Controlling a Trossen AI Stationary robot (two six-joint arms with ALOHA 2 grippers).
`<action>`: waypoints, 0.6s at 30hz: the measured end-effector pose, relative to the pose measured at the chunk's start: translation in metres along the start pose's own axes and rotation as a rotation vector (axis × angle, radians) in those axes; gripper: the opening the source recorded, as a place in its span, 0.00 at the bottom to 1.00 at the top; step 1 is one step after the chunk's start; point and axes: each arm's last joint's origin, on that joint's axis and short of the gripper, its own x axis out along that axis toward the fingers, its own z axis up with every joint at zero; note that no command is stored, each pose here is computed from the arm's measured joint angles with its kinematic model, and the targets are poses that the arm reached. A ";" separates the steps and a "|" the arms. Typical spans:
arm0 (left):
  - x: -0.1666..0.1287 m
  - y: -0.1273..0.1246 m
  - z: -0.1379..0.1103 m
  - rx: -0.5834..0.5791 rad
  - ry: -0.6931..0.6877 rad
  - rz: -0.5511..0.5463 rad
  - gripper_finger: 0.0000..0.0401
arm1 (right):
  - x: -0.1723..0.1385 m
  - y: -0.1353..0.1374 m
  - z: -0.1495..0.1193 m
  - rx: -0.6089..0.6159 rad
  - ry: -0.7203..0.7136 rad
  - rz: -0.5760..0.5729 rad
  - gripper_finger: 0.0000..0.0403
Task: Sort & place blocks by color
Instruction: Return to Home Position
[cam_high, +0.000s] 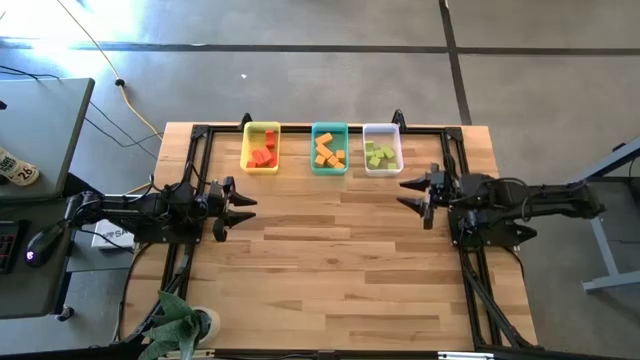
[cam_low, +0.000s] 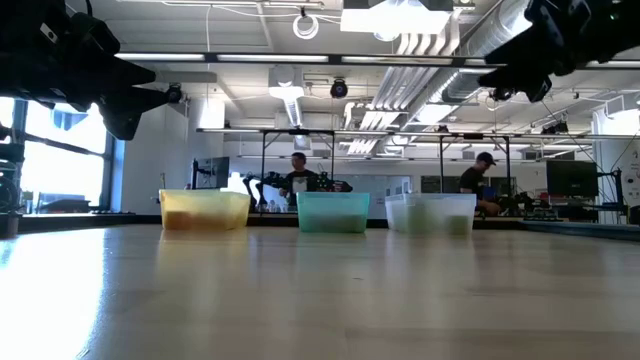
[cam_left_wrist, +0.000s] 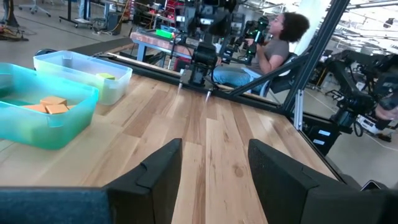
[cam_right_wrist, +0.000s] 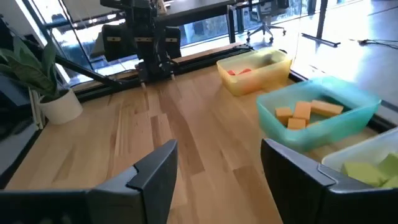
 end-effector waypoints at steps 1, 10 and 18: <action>0.000 0.000 0.000 0.000 0.000 0.000 0.43 | -0.001 -0.002 -0.005 0.008 -0.007 0.002 0.54; 0.000 0.000 0.000 0.000 0.000 0.000 0.43 | -0.007 -0.011 -0.045 0.055 -0.076 0.050 0.54; 0.000 0.000 0.000 0.000 0.000 0.000 0.43 | -0.006 -0.016 -0.068 0.111 -0.131 0.082 0.54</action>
